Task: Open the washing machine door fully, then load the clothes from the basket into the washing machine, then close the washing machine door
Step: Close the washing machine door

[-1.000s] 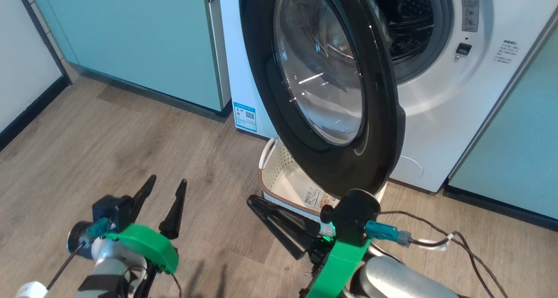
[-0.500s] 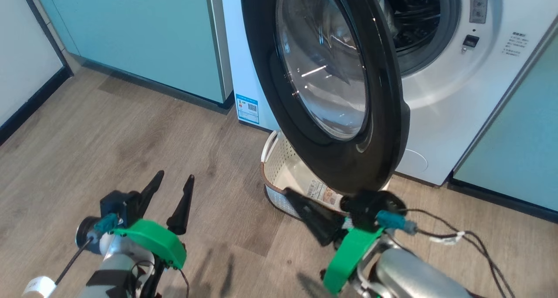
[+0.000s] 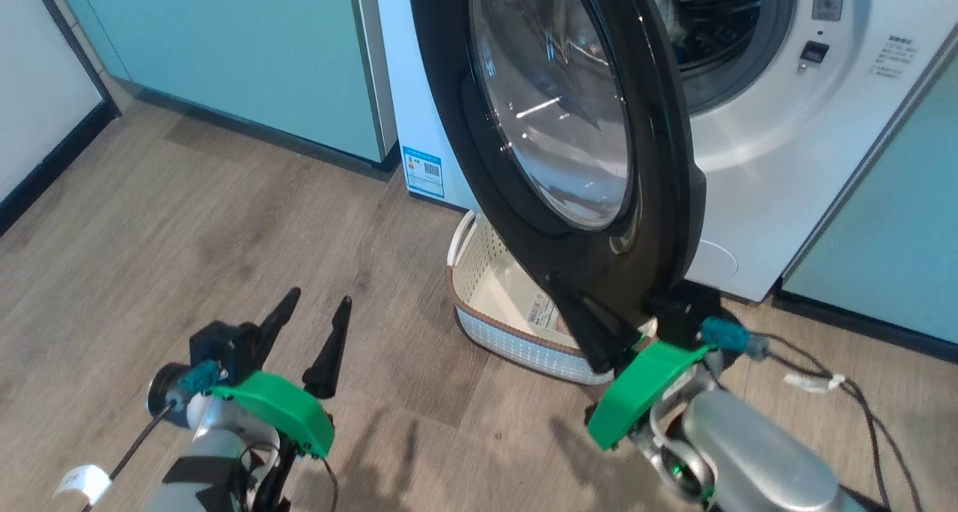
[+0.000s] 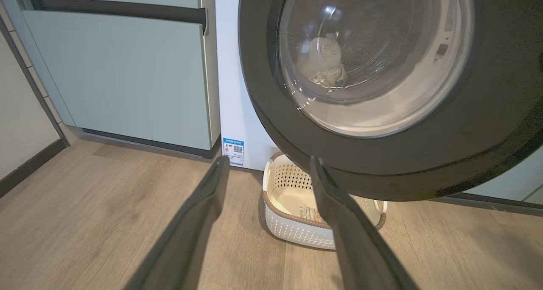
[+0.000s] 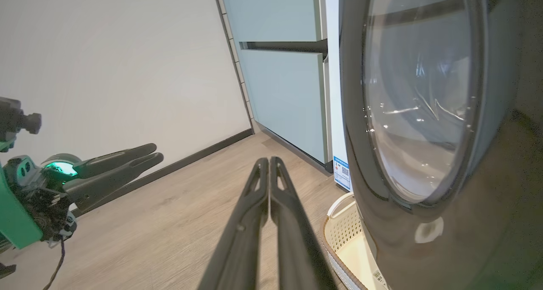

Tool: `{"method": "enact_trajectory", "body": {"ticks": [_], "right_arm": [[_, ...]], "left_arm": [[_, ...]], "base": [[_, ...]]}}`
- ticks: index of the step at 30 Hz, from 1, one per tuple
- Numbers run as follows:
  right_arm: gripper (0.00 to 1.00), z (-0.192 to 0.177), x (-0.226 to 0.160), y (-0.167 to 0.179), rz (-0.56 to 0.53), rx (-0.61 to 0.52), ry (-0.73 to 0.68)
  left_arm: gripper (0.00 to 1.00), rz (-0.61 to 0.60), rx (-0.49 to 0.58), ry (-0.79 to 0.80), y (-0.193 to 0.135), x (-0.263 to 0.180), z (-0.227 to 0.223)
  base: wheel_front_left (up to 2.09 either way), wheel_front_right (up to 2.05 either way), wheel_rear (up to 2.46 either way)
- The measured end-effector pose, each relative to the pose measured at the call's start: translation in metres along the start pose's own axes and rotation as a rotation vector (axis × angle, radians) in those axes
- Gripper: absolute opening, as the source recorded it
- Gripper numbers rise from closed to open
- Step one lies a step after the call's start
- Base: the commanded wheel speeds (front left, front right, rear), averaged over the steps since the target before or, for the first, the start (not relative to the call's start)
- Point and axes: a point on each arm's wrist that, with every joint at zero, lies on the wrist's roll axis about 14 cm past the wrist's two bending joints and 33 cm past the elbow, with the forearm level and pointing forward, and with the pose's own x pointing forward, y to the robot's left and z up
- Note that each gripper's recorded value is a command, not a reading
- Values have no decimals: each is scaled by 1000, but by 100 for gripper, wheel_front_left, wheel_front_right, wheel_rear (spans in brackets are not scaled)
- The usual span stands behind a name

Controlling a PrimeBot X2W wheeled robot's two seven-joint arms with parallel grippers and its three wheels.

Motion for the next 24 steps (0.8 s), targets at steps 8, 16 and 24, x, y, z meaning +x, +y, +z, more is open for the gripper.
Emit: {"method": "enact_trajectory", "body": {"ticks": [8,16,24], "right_arm": [[0,11,9,-36,-72,3,-22],[0,14,9,-72,-167,44,-41],[0,25,1,-96,-246,85,-83]], "left_arm": [[100,-11,1,10,-4,11,-3],[100,-25,1,23,-9,20,-7],[100,-46,0,29,-15,24,-9]], "base": [[0,0,0],[0,0,0],[0,0,0]]}}
